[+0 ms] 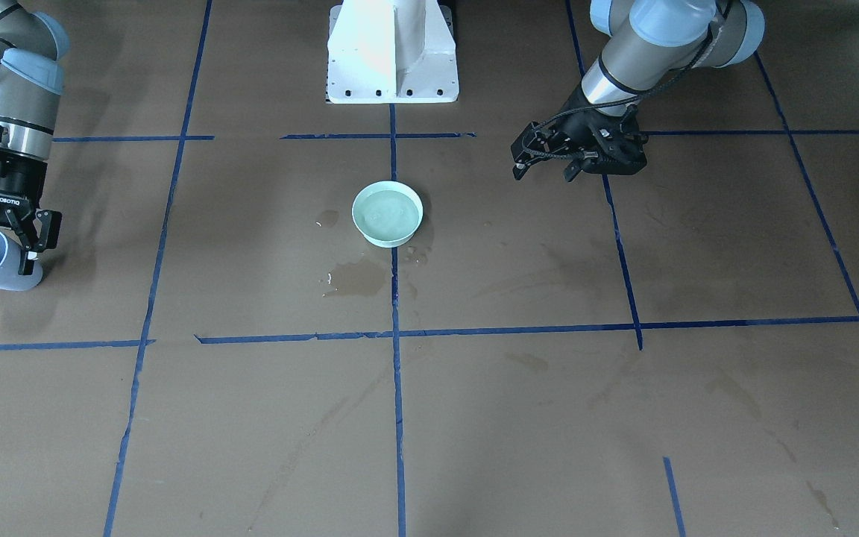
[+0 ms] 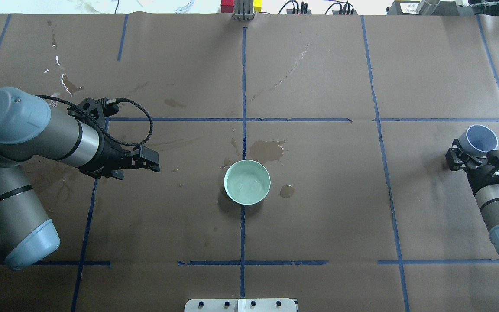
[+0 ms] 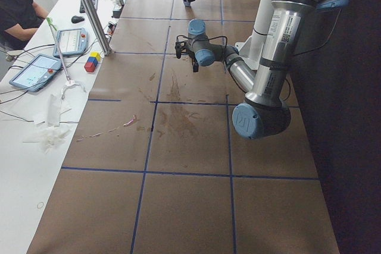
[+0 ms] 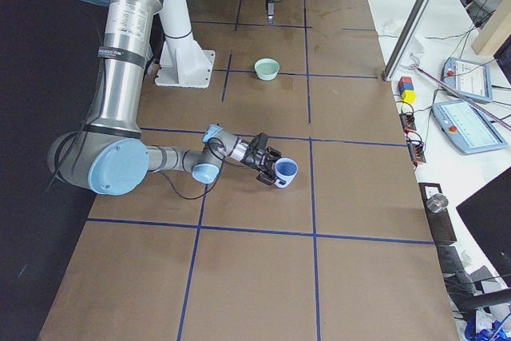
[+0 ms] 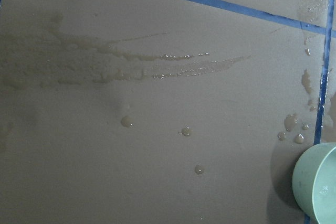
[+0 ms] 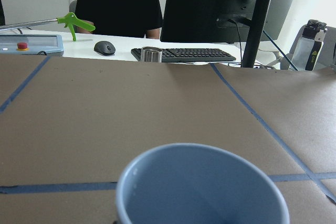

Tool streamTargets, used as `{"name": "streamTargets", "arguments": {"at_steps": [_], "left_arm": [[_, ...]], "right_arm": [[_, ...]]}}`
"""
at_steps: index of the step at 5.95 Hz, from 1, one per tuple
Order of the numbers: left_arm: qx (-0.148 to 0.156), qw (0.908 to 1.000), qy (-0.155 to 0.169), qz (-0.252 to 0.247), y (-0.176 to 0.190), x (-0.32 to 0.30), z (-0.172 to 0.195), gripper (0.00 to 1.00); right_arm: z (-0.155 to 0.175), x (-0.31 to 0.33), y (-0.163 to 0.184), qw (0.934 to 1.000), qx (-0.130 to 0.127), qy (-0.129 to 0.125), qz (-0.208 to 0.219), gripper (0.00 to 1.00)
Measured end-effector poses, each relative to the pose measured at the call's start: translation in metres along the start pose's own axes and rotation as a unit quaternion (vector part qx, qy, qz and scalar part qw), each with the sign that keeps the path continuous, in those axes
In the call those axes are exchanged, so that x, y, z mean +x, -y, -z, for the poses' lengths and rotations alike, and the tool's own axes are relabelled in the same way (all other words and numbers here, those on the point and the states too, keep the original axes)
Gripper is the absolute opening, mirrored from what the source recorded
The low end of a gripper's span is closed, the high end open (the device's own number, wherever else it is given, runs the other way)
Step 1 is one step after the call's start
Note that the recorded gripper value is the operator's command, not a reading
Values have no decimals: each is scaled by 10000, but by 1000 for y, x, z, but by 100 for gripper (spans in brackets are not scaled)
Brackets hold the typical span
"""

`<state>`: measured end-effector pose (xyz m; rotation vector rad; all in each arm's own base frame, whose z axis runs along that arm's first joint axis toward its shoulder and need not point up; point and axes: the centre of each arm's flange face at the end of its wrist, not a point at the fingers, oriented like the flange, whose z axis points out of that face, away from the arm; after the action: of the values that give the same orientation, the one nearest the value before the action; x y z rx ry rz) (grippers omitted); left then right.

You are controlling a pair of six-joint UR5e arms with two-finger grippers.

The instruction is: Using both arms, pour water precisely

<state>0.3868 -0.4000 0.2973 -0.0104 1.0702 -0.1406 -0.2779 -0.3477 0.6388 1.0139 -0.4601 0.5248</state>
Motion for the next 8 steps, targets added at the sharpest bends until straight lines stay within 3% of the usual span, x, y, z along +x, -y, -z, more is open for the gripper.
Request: {"name": "streamTargets", "arguments": {"at_steps": [4,6,8], "left_arm": [[19,10000,-44,-19,-1,2,5,100],[27,10000,-72,-34,-3,3,9,100],[-8,10000,-44,-34,-4,3,4,100]], "right_arm": [[6,6,13,9997,102,104,-206,100],[15,9,49,9986,300,119,-422,100],[15,18,86,9982,477,9,-375,100]]}}
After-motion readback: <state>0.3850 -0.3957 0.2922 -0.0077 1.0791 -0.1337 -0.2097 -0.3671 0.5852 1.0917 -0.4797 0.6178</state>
